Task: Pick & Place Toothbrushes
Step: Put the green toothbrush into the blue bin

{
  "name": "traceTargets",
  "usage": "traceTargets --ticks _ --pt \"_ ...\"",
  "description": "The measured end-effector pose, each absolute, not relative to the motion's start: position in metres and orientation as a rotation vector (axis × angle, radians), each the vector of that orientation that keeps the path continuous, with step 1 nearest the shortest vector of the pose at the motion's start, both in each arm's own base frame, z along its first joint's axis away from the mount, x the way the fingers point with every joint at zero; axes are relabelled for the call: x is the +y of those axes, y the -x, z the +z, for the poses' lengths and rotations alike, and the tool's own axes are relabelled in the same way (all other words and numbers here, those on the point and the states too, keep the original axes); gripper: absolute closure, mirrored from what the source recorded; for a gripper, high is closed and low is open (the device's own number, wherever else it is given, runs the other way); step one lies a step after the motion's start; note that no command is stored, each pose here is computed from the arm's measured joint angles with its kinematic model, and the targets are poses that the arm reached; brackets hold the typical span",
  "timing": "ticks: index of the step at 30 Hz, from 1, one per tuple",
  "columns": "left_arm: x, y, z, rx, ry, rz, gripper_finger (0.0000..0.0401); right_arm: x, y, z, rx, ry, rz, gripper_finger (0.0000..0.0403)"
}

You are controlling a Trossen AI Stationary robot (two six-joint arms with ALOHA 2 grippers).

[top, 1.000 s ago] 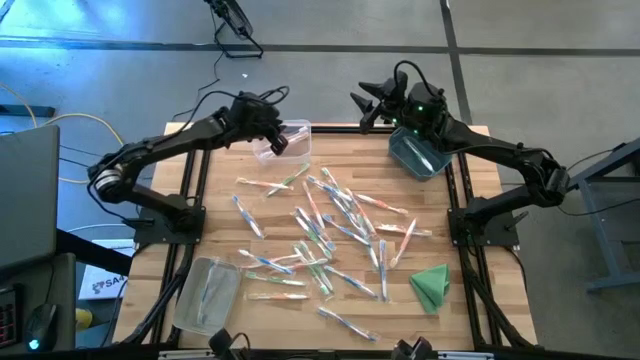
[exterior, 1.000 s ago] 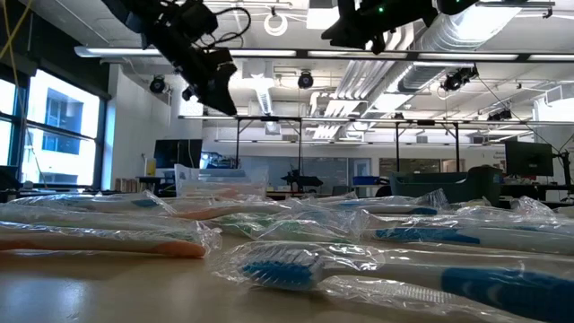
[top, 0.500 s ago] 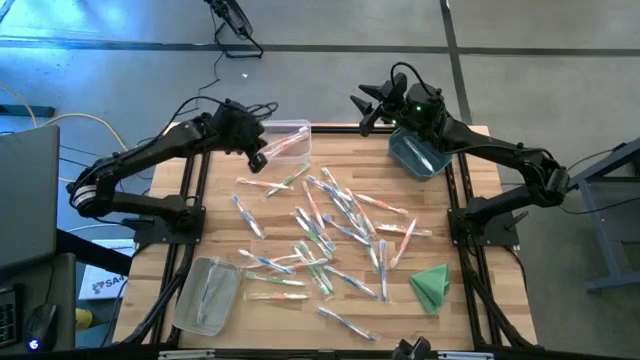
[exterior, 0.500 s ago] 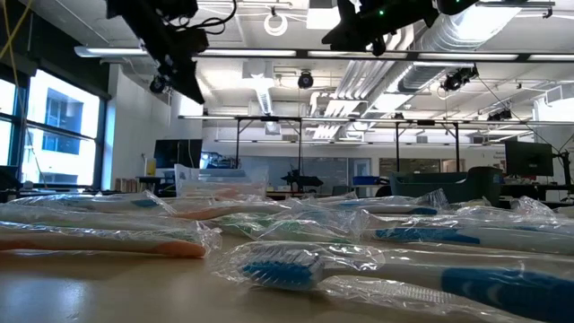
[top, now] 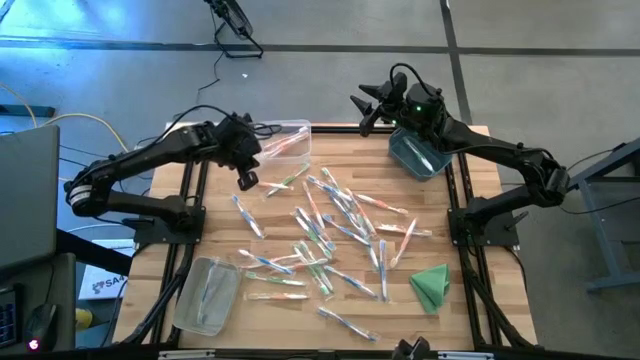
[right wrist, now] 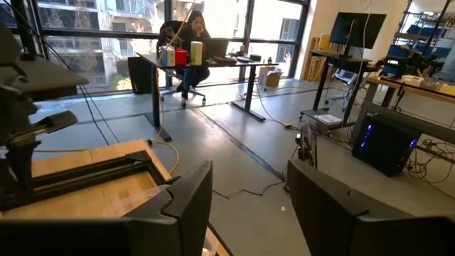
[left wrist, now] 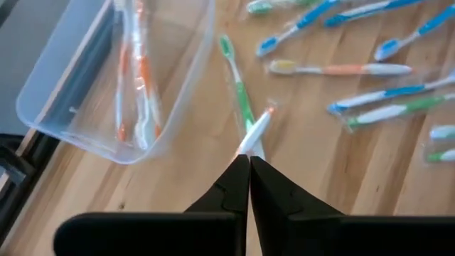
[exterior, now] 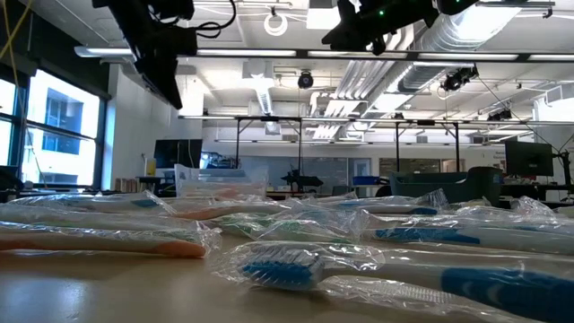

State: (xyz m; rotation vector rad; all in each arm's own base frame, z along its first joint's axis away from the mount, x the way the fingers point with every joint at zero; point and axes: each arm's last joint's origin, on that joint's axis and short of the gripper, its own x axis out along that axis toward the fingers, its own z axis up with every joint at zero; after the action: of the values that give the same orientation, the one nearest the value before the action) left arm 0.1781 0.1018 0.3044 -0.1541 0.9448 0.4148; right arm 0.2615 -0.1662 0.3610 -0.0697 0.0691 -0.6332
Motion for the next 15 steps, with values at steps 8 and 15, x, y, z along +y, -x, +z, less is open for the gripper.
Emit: traceTargets --ticks 8,15 --pt "0.1019 -0.177 0.3038 0.962 0.138 0.416 0.0391 -0.1662 -0.2615 0.3611 0.067 0.065 -0.633 0.0228" --pt "0.0976 -0.1715 0.2993 1.033 0.196 0.387 0.0391 -0.1662 -0.2615 0.361 0.067 0.063 -0.633 0.0228"
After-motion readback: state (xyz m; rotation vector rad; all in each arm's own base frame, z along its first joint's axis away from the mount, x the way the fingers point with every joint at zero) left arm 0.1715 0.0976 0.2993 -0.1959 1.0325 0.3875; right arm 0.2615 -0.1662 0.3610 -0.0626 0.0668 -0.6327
